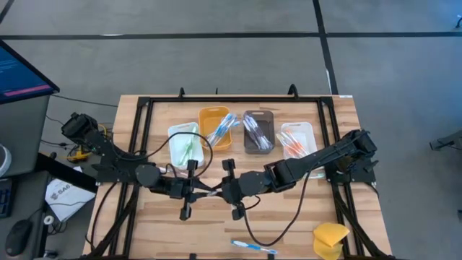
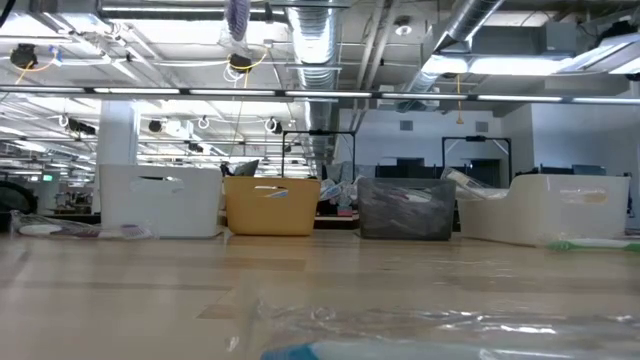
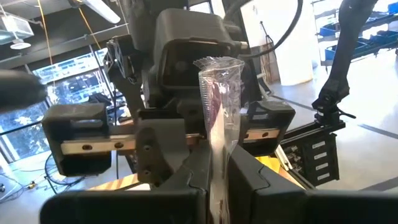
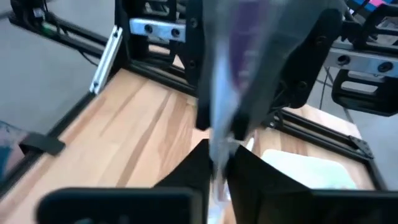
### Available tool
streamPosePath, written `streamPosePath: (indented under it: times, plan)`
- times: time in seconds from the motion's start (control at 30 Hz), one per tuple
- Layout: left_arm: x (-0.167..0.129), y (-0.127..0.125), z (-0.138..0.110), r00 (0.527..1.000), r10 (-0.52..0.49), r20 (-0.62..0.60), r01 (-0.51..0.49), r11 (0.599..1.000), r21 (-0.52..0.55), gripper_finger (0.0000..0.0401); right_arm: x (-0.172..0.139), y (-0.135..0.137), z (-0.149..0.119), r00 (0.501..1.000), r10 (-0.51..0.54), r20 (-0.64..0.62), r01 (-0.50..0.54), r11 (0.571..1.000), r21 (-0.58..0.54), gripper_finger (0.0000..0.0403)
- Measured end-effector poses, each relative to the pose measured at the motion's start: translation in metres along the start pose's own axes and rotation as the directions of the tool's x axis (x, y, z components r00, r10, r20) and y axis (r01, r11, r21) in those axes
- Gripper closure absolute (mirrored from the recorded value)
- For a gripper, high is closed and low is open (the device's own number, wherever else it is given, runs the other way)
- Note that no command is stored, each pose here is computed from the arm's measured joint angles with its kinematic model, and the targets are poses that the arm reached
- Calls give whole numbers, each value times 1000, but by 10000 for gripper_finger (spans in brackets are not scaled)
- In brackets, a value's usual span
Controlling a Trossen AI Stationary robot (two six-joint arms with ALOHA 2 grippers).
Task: Pick & Place Toothbrushes
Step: Put the bottom purple toothbrush into the black transparent bin
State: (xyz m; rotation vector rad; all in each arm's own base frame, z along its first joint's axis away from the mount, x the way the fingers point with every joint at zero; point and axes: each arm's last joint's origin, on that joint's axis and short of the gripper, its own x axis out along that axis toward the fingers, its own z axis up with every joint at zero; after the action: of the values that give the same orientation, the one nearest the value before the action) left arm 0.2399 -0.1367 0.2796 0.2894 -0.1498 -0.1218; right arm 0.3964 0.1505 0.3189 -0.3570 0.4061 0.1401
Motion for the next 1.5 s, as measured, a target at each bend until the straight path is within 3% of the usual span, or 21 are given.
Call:
streamPosePath:
  times: [0.17, 0.43, 0.63, 0.9, 1.03, 1.13, 1.27, 1.37, 1.5]
  plan:
    - [0, 0, 0, 1000, -3, -2, 3, 1000, 2, 367, 0, 0, 0, 1000, 1, -5, -1, 1000, -21, 380]
    - [0, 0, 0, 1000, -5, 1, 5, 1000, 3, 296, -1, 2, -5, 999, 15, -51, -15, 1000, 2, 387]
    - [0, -1, -2, 1000, -9, -17, 9, 1000, 11, 241, -3, 5, -17, 984, -1, -180, 18, 996, 92, 387]
    - [-1, -2, -12, 989, 47, -139, -42, 998, 38, 200, -16, -2, -35, 896, -45, -442, 171, 953, 251, 387]
    - [-2, -3, -20, 972, 73, -223, -73, 997, 6, 196, -24, -11, -46, 819, -50, -572, 253, 926, 281, 387]
    - [-5, -4, -28, 950, 77, -302, -73, 997, 25, 199, -29, -24, -55, 749, -71, -659, 304, 920, 246, 387]
    - [-9, -5, -39, 910, 91, -404, -93, 996, 14, 206, -37, -61, -70, 647, -113, -754, 433, 869, 241, 380]
    - [-11, -6, -44, 890, 91, -448, -98, 995, 6, 210, -44, -91, -77, 613, -129, -779, 498, 829, 255, 381]
    - [-13, -6, -49, 868, 85, -488, -92, 996, 11, 215, -59, -128, -78, 639, -114, -761, 517, 796, 315, 387]
